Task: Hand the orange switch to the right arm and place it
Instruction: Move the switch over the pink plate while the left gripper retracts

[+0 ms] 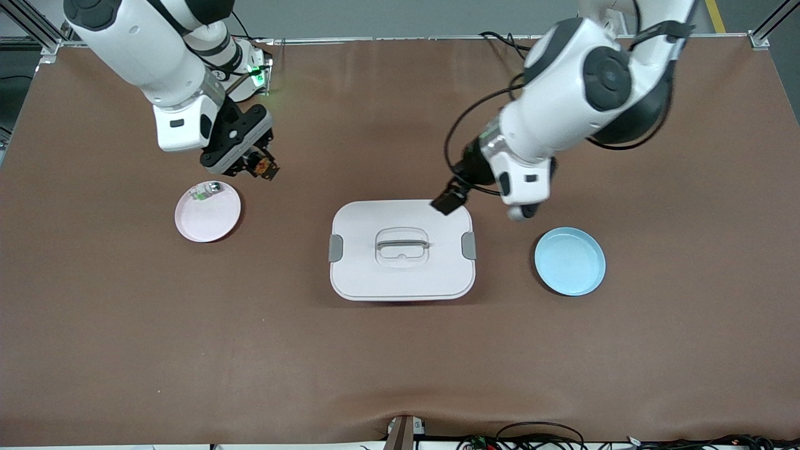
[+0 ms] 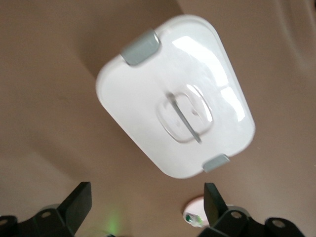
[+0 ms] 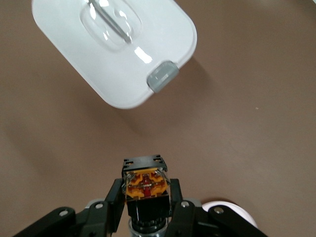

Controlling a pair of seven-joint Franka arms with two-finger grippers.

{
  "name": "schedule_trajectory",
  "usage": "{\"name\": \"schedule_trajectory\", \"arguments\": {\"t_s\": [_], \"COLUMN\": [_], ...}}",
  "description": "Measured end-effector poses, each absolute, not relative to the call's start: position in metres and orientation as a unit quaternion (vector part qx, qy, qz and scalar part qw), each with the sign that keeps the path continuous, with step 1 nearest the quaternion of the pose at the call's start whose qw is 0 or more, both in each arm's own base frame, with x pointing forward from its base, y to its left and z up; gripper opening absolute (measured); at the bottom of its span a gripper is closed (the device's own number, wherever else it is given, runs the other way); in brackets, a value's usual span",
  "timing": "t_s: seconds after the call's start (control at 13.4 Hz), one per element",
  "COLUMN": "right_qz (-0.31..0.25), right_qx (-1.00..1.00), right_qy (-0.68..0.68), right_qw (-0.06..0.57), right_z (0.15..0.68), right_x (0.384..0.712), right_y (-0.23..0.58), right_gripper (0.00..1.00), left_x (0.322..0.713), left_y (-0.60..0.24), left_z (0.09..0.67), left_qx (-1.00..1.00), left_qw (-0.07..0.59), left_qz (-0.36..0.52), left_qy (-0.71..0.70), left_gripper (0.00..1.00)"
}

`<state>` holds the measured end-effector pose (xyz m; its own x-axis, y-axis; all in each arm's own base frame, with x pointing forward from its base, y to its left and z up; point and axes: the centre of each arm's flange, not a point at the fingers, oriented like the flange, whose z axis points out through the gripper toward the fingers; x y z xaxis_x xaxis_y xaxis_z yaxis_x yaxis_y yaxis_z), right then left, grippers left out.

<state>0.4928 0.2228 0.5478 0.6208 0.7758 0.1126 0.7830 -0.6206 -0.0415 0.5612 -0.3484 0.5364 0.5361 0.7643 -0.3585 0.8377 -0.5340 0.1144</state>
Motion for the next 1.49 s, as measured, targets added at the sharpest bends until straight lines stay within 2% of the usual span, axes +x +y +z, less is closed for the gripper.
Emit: {"name": "schedule_trajectory", "arguments": {"t_s": [0.3, 0.52, 0.82, 1.12, 1.49], "right_qz": [-0.023, -0.024, -0.038, -0.047, -0.058], "right_qx": [-0.858, -0.837, -0.818, -0.79, -0.762], "right_qy": [-0.513, -0.547, -0.574, -0.611, -0.644], "right_qw": [0.012, 0.009, 0.001, -0.009, -0.025], "right_z": [0.541, 0.525, 0.489, 0.447, 0.408], "right_x": [0.497, 0.499, 0.484, 0.471, 0.463], "right_y": [0.191, 0.154, 0.115, 0.074, 0.037], "right_gripper": [0.41, 0.41, 0.41, 0.41, 0.41], "left_x": [0.569, 0.579, 0.581, 0.571, 0.562], "left_y": [-0.283, -0.203, -0.104, -0.067, -0.032], "left_z": [0.545, 0.559, 0.57, 0.576, 0.587], "left_qx": [0.887, 0.904, 0.944, 0.975, 0.992], "left_qw": [0.073, 0.059, 0.069, 0.04, 0.049], "left_qz": [-0.12, -0.133, -0.127, -0.099, -0.082], "left_qy": [0.441, 0.401, 0.295, 0.193, 0.077], "left_gripper": [1.0, 1.0, 1.0, 1.0, 1.0]}}
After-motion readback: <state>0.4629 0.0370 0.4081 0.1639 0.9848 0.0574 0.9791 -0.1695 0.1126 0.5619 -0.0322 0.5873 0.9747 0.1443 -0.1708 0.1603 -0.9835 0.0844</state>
